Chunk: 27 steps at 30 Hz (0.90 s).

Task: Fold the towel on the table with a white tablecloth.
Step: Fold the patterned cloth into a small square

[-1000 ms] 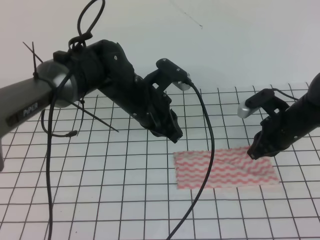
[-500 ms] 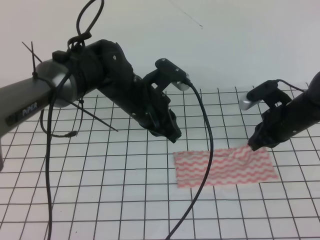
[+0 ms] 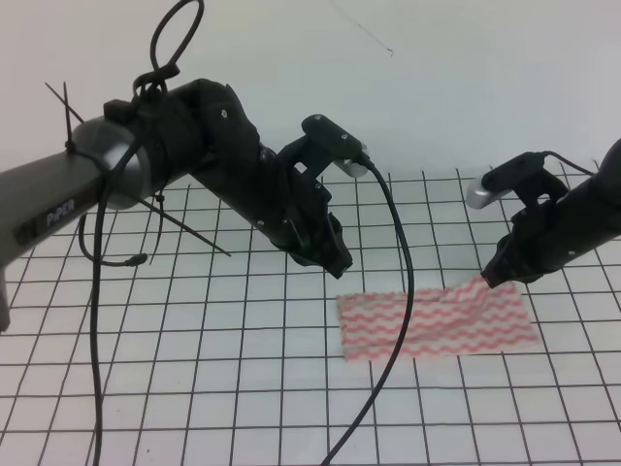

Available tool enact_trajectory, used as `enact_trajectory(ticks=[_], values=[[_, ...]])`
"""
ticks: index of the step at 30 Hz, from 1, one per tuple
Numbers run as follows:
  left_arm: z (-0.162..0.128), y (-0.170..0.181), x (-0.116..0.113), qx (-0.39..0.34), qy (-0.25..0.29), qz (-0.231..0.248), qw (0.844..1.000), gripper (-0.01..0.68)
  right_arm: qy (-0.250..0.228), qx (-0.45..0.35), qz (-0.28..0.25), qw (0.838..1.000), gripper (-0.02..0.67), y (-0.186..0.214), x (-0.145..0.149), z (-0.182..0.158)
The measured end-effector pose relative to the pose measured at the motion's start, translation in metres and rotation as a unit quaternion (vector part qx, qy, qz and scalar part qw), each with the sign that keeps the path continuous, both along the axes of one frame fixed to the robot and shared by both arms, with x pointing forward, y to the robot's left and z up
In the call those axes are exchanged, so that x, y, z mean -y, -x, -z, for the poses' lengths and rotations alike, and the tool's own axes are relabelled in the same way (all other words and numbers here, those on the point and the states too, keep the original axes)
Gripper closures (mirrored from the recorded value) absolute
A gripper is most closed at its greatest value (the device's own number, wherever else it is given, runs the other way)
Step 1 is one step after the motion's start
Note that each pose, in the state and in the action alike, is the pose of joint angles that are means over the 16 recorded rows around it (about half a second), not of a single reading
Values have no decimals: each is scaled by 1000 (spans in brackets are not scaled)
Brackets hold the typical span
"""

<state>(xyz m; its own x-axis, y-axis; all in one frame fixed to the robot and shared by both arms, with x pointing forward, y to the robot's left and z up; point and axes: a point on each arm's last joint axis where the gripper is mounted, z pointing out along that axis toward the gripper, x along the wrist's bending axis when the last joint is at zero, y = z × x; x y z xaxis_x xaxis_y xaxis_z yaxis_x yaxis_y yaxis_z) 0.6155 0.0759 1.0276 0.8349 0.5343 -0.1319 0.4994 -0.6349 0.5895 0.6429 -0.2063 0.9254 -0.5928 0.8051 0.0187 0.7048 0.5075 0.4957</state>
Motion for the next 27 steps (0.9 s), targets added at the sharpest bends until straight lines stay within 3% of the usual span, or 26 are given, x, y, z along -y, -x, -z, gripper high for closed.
enact_trajectory(ticks=[9,22,27], values=[[0,0,0,-1,0,0,1000,672,2,4,5,1000,627,-1,1,0],[-13,3,-3,17,0,-7,1000,672,27,29,-18,999,397,0,3,-12],[-21,0,-5,36,8,-35,999,672,37,53,-53,997,353,0,-3,-25]])
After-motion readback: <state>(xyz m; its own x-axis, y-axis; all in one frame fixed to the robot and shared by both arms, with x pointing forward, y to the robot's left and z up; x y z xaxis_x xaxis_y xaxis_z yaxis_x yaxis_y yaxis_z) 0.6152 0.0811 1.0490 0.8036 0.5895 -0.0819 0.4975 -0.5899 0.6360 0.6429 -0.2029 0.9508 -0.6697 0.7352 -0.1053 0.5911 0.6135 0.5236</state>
